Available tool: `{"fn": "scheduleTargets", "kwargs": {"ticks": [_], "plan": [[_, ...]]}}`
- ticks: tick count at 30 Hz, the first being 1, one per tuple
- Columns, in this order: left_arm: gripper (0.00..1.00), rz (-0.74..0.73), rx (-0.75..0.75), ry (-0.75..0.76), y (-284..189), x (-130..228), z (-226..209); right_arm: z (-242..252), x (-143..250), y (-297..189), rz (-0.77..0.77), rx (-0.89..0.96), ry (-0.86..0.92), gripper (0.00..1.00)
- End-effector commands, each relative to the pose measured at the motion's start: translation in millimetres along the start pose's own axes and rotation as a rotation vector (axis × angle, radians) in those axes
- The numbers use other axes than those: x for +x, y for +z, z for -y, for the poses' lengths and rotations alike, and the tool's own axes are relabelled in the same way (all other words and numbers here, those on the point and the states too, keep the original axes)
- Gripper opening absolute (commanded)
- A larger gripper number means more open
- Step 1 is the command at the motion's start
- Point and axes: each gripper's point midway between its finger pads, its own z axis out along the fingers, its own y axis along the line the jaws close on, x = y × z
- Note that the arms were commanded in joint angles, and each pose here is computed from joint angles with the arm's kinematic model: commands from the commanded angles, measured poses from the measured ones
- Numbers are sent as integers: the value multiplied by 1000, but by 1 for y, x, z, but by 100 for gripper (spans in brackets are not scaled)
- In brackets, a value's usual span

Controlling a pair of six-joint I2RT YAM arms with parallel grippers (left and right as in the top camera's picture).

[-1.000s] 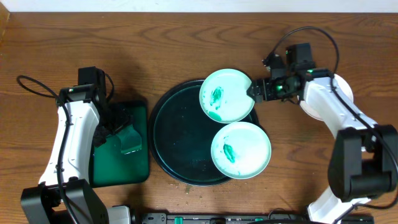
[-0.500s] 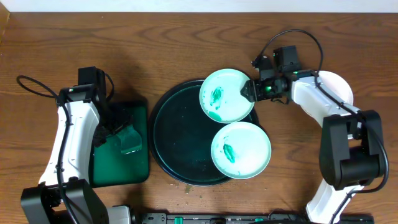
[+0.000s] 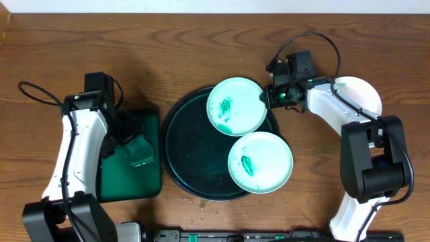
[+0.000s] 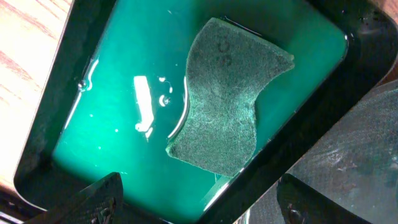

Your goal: Clean dirty plates on tray and stack at the side

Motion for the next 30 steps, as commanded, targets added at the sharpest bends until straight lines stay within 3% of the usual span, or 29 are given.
{"fn": "scheduleTargets", "kwargs": {"ticks": [1, 16, 24, 27, 30], "plan": [[80, -3, -7, 1, 1, 1, -2, -2, 5, 4, -16, -3, 37, 1], [78, -3, -7, 2, 1, 1, -2, -59, 4, -14, -14, -92, -33, 1], [75, -3, -18, 39, 1, 1, -4, -77, 36, -7, -122, -25, -29, 1], [61, 3, -23, 57, 2, 0, -4, -81, 42, -3, -137, 8, -53, 1], [59, 9, -31, 58, 4, -3, -5, -86, 45, 0, -140, 29, -69, 1]]}}
